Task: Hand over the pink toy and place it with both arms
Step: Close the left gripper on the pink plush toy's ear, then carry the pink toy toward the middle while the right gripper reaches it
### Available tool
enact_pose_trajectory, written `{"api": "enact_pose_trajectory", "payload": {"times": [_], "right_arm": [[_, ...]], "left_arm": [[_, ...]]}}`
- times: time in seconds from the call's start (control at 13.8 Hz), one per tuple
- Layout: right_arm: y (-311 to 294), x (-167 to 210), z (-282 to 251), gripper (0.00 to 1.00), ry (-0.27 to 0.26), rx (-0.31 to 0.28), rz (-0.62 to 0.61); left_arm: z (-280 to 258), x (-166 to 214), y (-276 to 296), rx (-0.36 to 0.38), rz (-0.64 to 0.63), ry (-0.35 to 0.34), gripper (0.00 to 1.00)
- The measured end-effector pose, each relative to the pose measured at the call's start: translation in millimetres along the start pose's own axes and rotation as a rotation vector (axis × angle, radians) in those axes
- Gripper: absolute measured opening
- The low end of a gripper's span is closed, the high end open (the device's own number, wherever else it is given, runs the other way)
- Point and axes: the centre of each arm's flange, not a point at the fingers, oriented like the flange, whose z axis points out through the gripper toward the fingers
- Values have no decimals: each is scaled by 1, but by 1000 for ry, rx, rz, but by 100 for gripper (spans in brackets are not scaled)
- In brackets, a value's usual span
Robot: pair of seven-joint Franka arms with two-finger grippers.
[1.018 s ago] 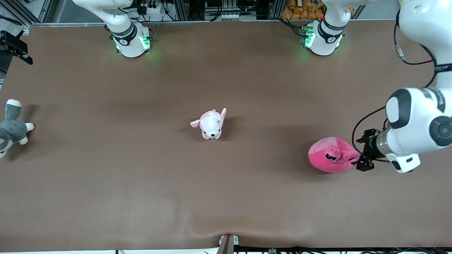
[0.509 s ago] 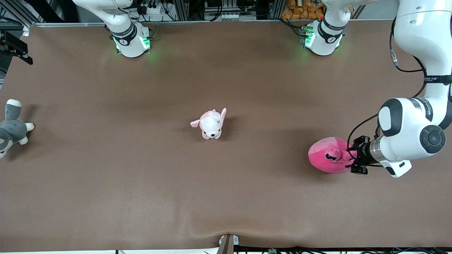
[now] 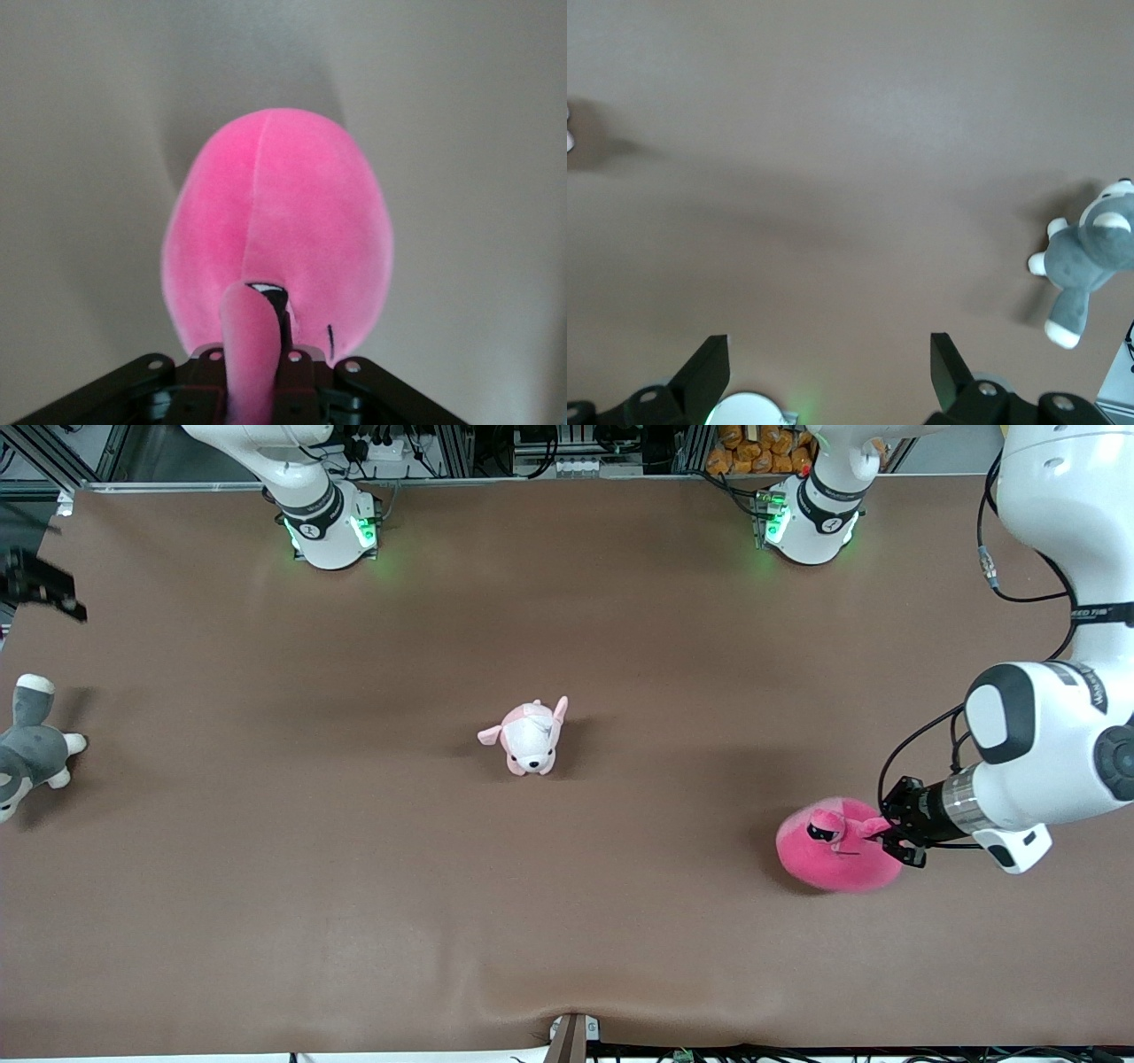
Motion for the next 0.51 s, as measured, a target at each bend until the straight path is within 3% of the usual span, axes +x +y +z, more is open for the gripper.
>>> {"api": "enact_pose_trajectory", "payload": {"times": [0.22, 0.36, 0.51], "right_arm": [[-15, 44, -3, 100, 62, -32, -49], [-55, 71, -13, 100, 109, -53, -108], [-85, 95, -15, 100, 181, -64, -90]], "left_arm": [[-55, -28, 4, -86, 28, -5, 12], [-99, -77, 1, -147, 22, -26, 12], [-129, -139, -6, -183, 5, -64, 12]]}}
